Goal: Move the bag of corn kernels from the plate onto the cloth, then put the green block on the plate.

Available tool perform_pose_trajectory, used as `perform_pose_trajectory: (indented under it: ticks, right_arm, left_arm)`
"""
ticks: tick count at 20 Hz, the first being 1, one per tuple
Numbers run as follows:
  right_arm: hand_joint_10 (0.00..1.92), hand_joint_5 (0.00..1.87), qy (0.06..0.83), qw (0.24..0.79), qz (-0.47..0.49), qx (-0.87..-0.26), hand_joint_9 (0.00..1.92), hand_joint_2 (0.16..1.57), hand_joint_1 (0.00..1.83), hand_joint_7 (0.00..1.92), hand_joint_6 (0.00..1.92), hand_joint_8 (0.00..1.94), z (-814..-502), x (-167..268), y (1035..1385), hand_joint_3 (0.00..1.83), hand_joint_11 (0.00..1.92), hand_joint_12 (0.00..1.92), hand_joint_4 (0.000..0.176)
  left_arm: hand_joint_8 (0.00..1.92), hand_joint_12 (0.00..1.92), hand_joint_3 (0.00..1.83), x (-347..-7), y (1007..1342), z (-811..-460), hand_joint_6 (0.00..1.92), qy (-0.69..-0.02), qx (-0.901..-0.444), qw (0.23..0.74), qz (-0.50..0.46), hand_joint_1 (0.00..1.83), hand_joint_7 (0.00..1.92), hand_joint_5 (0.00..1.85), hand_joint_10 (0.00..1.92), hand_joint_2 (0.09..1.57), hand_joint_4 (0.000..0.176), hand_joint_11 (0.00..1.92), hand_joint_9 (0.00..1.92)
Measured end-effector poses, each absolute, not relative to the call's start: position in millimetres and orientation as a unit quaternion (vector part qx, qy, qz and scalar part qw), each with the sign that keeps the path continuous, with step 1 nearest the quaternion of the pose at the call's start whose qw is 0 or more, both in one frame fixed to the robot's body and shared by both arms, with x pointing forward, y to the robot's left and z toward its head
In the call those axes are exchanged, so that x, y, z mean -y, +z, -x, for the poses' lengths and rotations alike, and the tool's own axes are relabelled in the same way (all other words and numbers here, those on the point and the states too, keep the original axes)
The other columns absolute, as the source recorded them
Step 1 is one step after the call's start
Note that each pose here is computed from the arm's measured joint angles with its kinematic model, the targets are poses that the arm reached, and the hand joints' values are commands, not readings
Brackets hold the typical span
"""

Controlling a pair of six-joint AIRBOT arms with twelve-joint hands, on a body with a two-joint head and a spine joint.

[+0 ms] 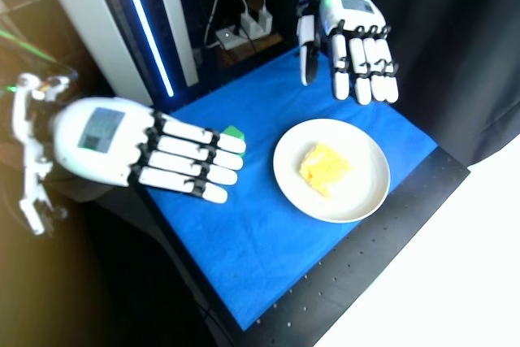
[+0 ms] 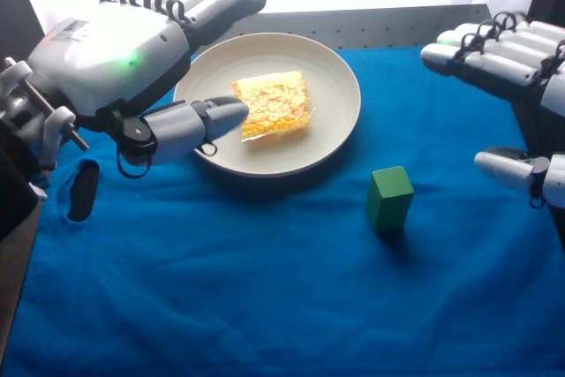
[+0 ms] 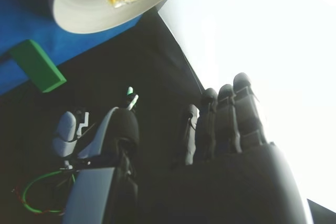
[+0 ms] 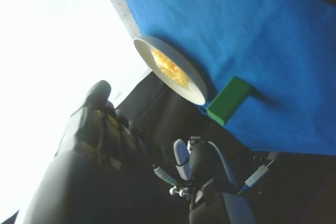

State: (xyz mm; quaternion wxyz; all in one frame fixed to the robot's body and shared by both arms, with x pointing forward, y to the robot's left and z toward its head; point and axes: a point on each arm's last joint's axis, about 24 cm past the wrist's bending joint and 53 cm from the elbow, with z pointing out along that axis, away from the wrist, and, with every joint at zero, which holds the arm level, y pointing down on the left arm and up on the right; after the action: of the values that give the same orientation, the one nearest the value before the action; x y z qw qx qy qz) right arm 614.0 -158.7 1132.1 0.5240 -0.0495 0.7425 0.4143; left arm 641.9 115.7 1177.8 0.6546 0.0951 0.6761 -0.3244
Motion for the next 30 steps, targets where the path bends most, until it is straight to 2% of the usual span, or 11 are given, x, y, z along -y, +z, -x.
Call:
perform_pose_trajectory:
  ticks: [3, 7, 9, 14, 15, 17, 18, 23, 25, 27, 30]
  right_arm:
    - [0.00, 0.01, 0.413, 0.523, 0.049, -0.743, 0.00, 1.37, 0.69, 0.00, 0.01, 0.00, -614.7, 158.8, 1130.8, 0.00, 0.00, 0.92, 0.000]
    - [0.00, 0.03, 0.408, 0.520, 0.049, -0.749, 0.00, 1.36, 0.69, 0.00, 0.01, 0.00, -615.5, 159.9, 1126.3, 0.00, 0.00, 0.04, 0.000]
    - [0.00, 0.01, 0.408, 0.518, 0.048, -0.750, 0.00, 1.38, 0.68, 0.00, 0.01, 0.00, -615.3, 159.0, 1125.2, 0.01, 0.00, 0.00, 0.000]
    - [0.00, 0.00, 0.407, 0.514, 0.051, -0.753, 0.00, 1.38, 0.68, 0.00, 0.00, 0.00, -613.9, 156.8, 1121.0, 0.00, 0.00, 0.00, 0.000]
    - [0.00, 0.00, 0.407, 0.513, 0.051, -0.754, 0.00, 1.38, 0.68, 0.00, 0.00, 0.00, -613.8, 156.7, 1120.8, 0.00, 0.00, 0.00, 0.000]
    - [0.00, 0.00, 0.407, 0.513, 0.052, -0.754, 0.00, 1.38, 0.66, 0.00, 0.00, 0.00, -613.6, 156.4, 1120.5, 0.00, 0.00, 0.00, 0.000]
    - [0.00, 0.00, 0.406, 0.512, 0.051, -0.755, 0.00, 1.38, 0.68, 0.00, 0.00, 0.00, -613.6, 156.6, 1120.0, 0.00, 0.00, 0.00, 0.000]
    - [0.00, 0.00, 0.406, 0.512, 0.052, -0.755, 0.00, 1.39, 0.66, 0.00, 0.00, 0.00, -613.5, 156.5, 1119.9, 0.00, 0.00, 0.00, 0.000]
    - [0.00, 0.00, 0.406, 0.512, 0.052, -0.755, 0.00, 1.38, 0.68, 0.00, 0.00, 0.00, -613.5, 156.4, 1119.7, 0.00, 0.00, 0.00, 0.000]
    - [0.00, 0.01, 0.407, 0.512, 0.052, -0.755, 0.00, 1.38, 0.68, 0.00, 0.00, 0.00, -613.2, 155.7, 1119.6, 0.00, 0.00, 0.00, 0.000]
    - [0.00, 0.02, 0.407, 0.512, 0.052, -0.755, 0.00, 1.39, 0.66, 0.00, 0.01, 0.00, -613.3, 155.8, 1119.5, 0.00, 0.01, 0.01, 0.000]
  left_arm:
    - [0.06, 1.57, 0.00, -115.9, 1171.3, -648.5, 0.18, -0.324, -0.681, 0.651, -0.085, 0.57, 0.18, 0.10, 0.64, 1.41, 0.000, 0.00, 0.00]
    - [0.03, 1.51, 0.00, -106.3, 1155.0, -661.2, 0.22, -0.329, -0.697, 0.633, -0.074, 0.67, 0.16, 0.07, 0.44, 1.32, 0.000, 0.00, 0.00]
    - [0.02, 1.43, 0.00, -98.7, 1152.3, -676.8, 0.18, -0.329, -0.704, 0.626, -0.069, 0.78, 0.20, 0.07, 0.53, 1.25, 0.004, 0.00, 0.03]
    - [0.00, 1.28, 0.00, -76.7, 1125.6, -713.2, 0.02, -0.325, -0.738, 0.589, -0.051, 0.88, 0.25, 0.18, 0.24, 1.15, 0.000, 0.00, 0.17]
    - [0.00, 1.15, 0.00, -74.8, 1114.3, -717.2, 0.00, -0.323, -0.750, 0.576, -0.045, 0.84, 0.19, 0.12, 0.16, 1.17, 0.017, 0.00, 0.16]
    - [0.00, 1.07, 0.00, -72.6, 1098.9, -721.8, 0.00, -0.316, -0.767, 0.557, -0.040, 0.83, 0.10, 0.05, 0.08, 1.15, 0.010, 0.00, 0.12]
    - [0.00, 0.86, 0.00, -70.7, 1093.8, -722.8, 0.00, -0.310, -0.772, 0.553, -0.042, 0.79, 0.04, 0.01, 0.04, 1.17, 0.032, 0.00, 0.08]
    - [0.00, 0.60, 0.00, -56.8, 1067.7, -719.5, 0.01, -0.304, -0.795, 0.523, -0.050, 0.79, 0.13, 0.10, 0.01, 1.15, 0.000, 0.00, 0.11]
    - [0.02, 0.87, 0.00, -55.8, 1061.4, -719.4, 0.03, -0.302, -0.800, 0.515, -0.052, 0.82, 0.23, 0.23, 0.02, 1.17, 0.000, 0.00, 0.19]
    - [0.03, 1.43, 0.00, -59.6, 1061.7, -722.8, 0.06, -0.299, -0.800, 0.518, -0.049, 0.99, 0.46, 0.49, 0.11, 1.17, 0.000, 0.00, 0.44]
    - [0.02, 1.49, 0.00, -65.7, 1066.4, -729.1, 0.09, -0.299, -0.794, 0.528, -0.034, 1.12, 0.52, 0.66, 0.13, 1.21, 0.000, 0.00, 0.47]
